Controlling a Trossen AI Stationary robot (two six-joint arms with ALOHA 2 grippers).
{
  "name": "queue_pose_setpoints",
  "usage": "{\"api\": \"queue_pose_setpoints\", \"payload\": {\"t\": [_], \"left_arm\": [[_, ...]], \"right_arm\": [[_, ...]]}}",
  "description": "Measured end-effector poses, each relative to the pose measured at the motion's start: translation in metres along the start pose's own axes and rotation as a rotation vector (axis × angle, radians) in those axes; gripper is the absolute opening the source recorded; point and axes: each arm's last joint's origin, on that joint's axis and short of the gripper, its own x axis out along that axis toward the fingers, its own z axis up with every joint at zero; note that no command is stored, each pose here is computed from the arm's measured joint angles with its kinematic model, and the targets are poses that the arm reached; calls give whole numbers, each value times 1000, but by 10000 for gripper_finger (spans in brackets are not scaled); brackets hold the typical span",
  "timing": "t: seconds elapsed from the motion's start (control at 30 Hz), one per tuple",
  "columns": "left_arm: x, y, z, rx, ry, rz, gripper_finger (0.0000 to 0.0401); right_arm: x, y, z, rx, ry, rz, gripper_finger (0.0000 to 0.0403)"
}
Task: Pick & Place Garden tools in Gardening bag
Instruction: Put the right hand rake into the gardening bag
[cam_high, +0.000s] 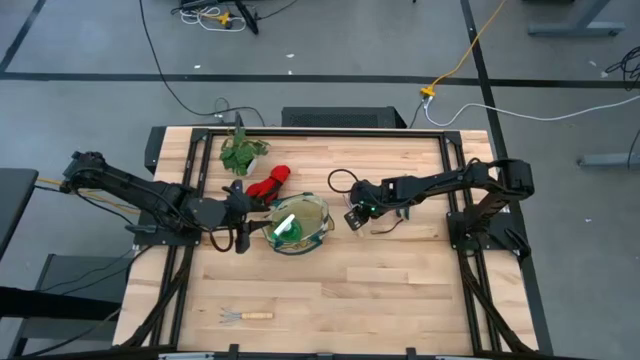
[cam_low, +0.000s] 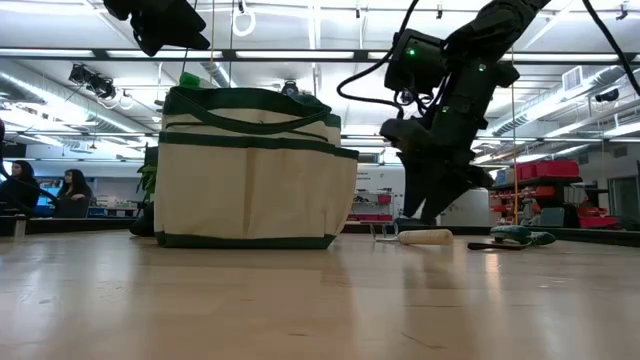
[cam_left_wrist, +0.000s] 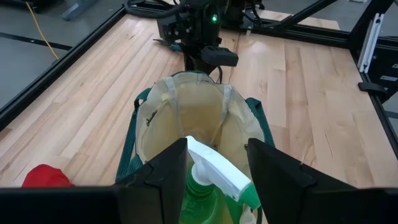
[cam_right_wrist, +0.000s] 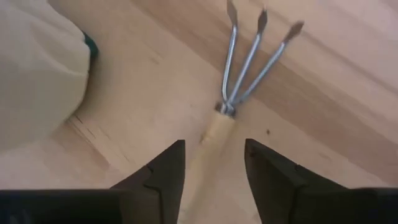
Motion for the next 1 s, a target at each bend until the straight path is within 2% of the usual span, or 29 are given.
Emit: {"api": "queue_pose_setpoints", "payload": {"t": [0.33,0.6,1.0], "left_arm": [[0,0,0,0,1,0,174],[0,0,0,0,1,0,174],[0,0,0,0,0,-1,174]], "right_arm": [[20,-1,-2,9,18,-35,171],[21,2,1,28,-23,-8,169],[21,1,1,30,-32,-28,169]]}}
